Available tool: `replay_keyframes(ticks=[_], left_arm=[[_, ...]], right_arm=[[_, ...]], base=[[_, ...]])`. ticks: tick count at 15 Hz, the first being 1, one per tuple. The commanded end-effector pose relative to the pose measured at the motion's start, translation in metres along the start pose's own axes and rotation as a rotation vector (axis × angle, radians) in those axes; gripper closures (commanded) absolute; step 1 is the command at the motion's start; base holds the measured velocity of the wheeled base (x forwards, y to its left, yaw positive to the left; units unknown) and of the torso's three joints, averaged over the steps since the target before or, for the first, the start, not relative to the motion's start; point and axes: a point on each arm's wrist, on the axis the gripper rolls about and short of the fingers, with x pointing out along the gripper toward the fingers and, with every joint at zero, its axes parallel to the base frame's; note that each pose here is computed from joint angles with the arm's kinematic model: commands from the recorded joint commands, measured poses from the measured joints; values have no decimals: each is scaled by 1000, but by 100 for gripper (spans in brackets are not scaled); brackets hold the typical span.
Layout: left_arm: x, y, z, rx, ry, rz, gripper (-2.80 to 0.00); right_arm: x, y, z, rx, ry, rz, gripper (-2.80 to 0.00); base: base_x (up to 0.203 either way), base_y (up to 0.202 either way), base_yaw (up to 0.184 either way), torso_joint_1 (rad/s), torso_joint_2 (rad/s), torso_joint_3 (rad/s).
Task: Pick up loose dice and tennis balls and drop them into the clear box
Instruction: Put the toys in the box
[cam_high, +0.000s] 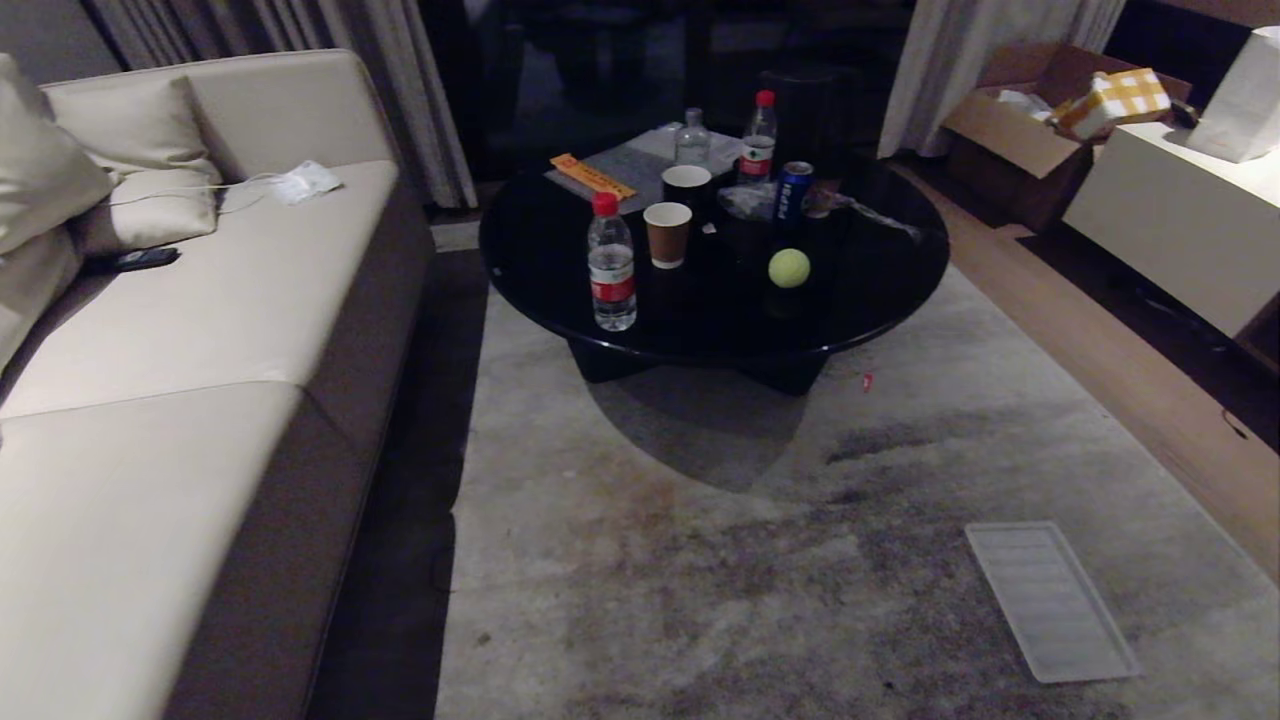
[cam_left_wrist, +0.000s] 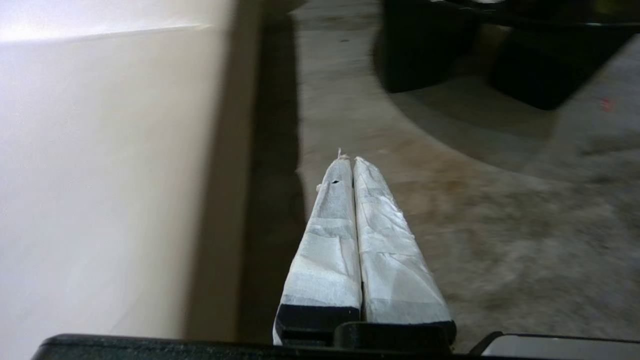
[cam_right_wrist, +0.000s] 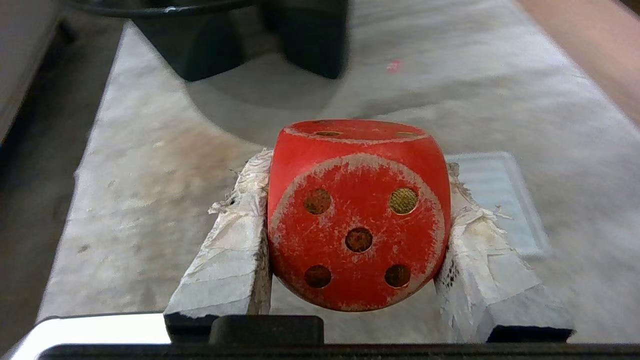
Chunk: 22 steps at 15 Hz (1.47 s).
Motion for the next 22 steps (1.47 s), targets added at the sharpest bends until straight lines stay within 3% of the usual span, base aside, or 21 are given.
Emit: replay_keyframes(ticks=[1,22], left_arm=[[0,0,0,0,3,0,0],[0,0,0,-4,3,2,0]], right_arm=[[0,0,0,-1,1,-1,0],[0,0,0,1,2,-1,0]], base=[[-1,8,-161,2,3,0],[2,10,-164,2,2,3]])
